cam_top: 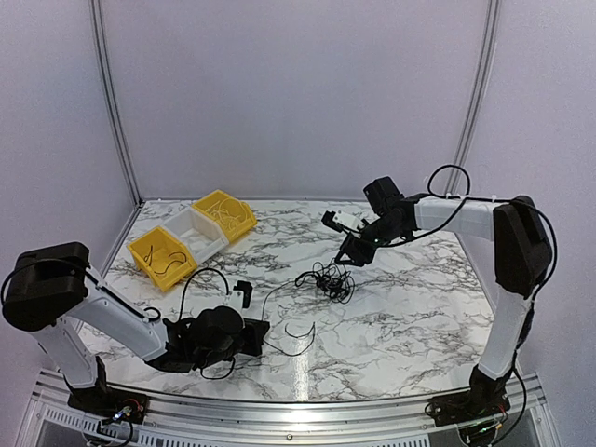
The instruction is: Untangle the cables
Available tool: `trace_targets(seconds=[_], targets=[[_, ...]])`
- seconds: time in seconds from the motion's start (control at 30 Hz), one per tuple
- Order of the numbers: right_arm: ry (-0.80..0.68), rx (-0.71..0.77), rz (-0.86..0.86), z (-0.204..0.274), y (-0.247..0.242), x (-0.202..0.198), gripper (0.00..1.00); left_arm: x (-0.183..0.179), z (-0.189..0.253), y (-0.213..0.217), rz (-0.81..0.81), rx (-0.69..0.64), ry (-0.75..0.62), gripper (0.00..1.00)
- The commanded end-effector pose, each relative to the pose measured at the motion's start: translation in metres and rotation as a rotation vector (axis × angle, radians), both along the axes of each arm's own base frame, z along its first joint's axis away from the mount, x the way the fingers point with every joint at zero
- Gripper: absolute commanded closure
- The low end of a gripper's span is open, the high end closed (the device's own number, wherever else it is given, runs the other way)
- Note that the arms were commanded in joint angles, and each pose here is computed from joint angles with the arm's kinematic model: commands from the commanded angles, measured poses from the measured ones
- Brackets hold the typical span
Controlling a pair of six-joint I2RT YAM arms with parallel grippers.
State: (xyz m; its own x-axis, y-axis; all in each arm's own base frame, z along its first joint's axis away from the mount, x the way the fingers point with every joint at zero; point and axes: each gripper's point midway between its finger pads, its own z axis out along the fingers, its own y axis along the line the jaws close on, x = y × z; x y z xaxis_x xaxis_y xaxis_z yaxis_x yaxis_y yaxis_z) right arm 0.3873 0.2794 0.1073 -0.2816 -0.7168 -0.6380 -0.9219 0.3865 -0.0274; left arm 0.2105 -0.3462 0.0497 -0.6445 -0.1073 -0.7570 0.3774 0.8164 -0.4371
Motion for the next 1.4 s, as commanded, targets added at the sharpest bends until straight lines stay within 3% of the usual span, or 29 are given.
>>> trace_targets(seconds=[0.0, 0.13, 0.2, 0.23, 0.3, 0.53, 0.77, 1.03, 1.37], targets=[[0.042, -0.007, 0.034, -0.008, 0.006, -0.005, 0.52, 0.005, 0.011, 0.008, 0.029, -0.012, -0.026, 1.00], [0.038, -0.026, 0.031, -0.014, 0.002, -0.006, 0.56, 0.006, 0.013, 0.011, 0.036, -0.013, -0.033, 1.00], [0.033, -0.033, 0.024, -0.014, 0.001, -0.005, 0.75, 0.007, 0.016, 0.012, 0.036, -0.012, -0.039, 1.00], [0.028, -0.031, 0.018, -0.013, 0.001, -0.004, 0.89, 0.008, 0.017, 0.014, 0.041, -0.011, -0.044, 1.00], [0.006, -0.019, 0.005, -0.002, 0.002, 0.000, 1.00, 0.009, 0.019, 0.019, 0.052, -0.007, -0.048, 1.00], [-0.181, 0.096, -0.054, 0.122, 0.001, 0.009, 1.00, 0.002, -0.001, 0.057, 0.123, 0.033, 0.018, 1.00], [-0.399, 0.084, -0.241, 0.200, -0.050, 0.041, 1.00, -0.023, -0.022, 0.120, 0.281, 0.014, 0.142, 1.00], [-0.569, 0.078, -0.544, 0.252, -0.137, 0.095, 1.00, -0.031, -0.023, 0.166, 0.424, 0.141, 0.155, 1.00], [-0.657, -0.042, -0.831, 0.255, -0.225, 0.138, 1.00, -0.040, -0.028, 0.197, 0.510, 0.116, 0.180, 1.00]])
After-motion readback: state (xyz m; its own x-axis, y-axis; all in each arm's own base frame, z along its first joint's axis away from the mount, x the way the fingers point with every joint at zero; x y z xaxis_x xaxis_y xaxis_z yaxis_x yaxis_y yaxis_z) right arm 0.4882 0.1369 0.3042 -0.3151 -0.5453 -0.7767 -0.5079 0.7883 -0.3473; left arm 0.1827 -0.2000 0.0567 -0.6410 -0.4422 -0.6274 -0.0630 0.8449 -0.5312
